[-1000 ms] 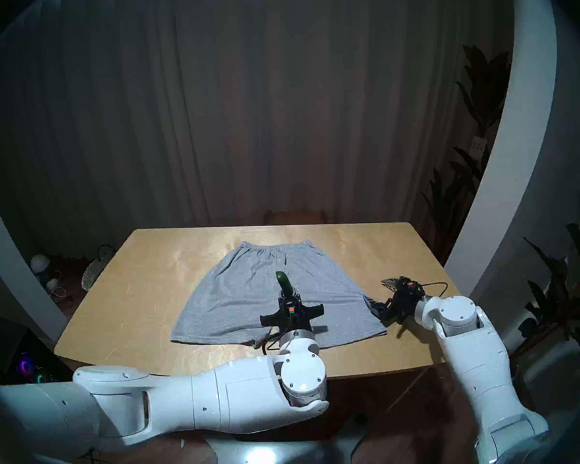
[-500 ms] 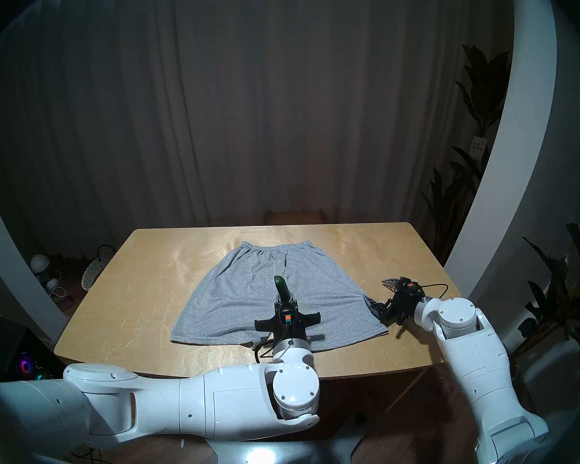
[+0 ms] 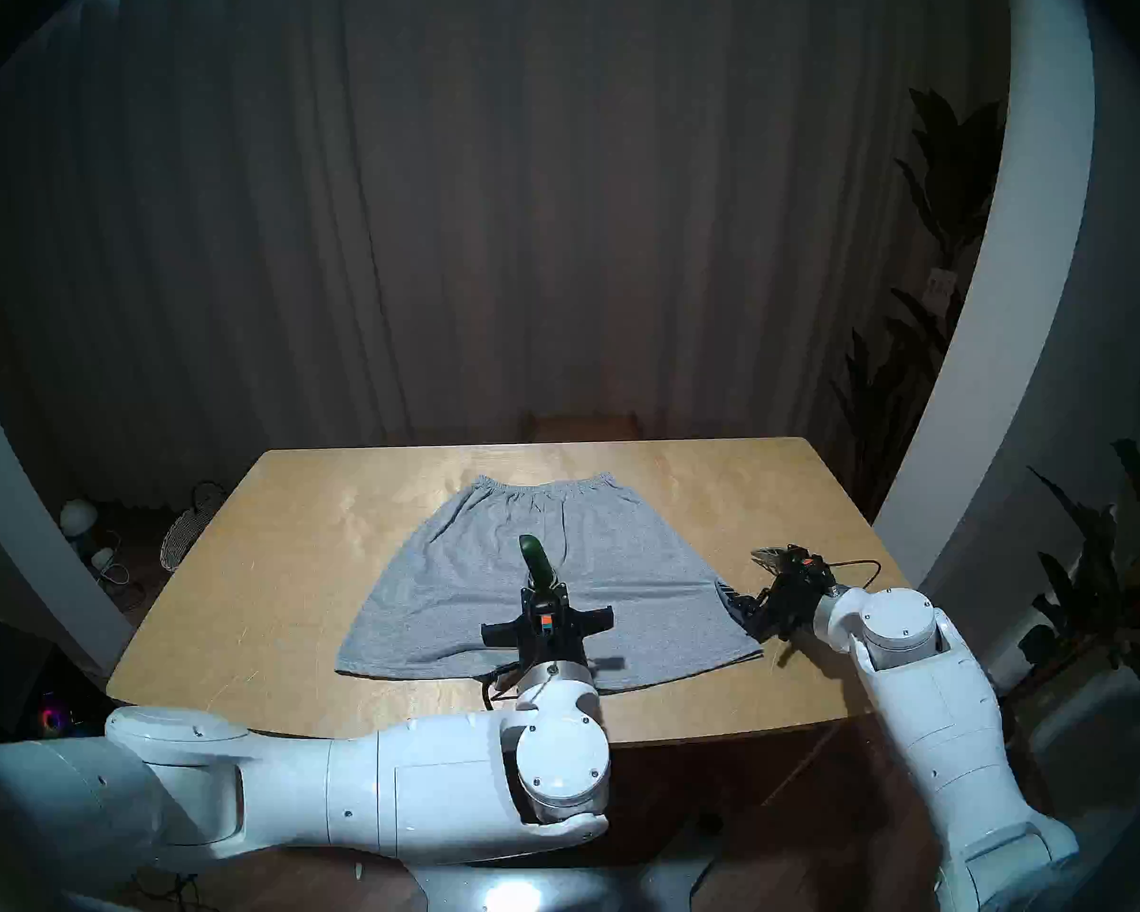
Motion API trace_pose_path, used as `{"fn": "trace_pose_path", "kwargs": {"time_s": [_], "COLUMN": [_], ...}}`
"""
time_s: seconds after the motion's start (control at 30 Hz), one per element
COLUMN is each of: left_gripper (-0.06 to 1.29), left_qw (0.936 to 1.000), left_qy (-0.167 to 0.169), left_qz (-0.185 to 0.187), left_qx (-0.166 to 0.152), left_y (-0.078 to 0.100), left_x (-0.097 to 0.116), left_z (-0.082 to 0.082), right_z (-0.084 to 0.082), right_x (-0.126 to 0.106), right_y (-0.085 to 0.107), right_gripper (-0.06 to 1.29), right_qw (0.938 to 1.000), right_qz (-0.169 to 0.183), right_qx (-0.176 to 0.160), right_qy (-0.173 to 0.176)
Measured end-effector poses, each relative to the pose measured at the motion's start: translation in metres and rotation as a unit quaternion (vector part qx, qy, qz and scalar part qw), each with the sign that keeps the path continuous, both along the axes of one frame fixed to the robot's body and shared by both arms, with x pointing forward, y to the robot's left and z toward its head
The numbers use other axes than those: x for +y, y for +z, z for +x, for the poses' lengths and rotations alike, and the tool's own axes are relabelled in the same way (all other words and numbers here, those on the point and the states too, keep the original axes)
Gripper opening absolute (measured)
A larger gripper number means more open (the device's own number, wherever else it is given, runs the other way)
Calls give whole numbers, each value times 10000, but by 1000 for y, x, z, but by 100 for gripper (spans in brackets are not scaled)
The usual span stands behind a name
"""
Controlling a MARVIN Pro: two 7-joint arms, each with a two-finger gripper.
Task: Remove lint and debris from pants with a lint roller
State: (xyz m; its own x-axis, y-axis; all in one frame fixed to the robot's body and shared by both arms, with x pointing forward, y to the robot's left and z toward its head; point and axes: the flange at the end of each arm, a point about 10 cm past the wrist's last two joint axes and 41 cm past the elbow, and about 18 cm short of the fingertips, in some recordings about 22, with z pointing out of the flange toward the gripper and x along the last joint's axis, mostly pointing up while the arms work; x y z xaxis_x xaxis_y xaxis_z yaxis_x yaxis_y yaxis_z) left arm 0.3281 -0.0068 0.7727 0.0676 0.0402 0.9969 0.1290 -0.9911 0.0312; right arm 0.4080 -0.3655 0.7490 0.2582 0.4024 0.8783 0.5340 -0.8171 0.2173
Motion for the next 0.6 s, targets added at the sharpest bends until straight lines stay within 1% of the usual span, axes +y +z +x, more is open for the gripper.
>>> {"fn": "trace_pose_path", "kwargs": {"time_s": [0.3,0.6], "left_gripper": [6,6], "left_qw": [10000,10000], "left_qy": [31,94], "left_qz": [32,18], "left_qx": [-22,-14], "left_y": [-3,0], "left_x": [14,28], "left_z": [5,2], "right_z": [-1,-1], "right_x": [1,1], "right_y": [1,1], "right_gripper": [123,123], "right_qw": [10000,10000], "right_qz": [-47,-72], "right_qx": [-22,-40], "right_qy": [-18,-34]}}
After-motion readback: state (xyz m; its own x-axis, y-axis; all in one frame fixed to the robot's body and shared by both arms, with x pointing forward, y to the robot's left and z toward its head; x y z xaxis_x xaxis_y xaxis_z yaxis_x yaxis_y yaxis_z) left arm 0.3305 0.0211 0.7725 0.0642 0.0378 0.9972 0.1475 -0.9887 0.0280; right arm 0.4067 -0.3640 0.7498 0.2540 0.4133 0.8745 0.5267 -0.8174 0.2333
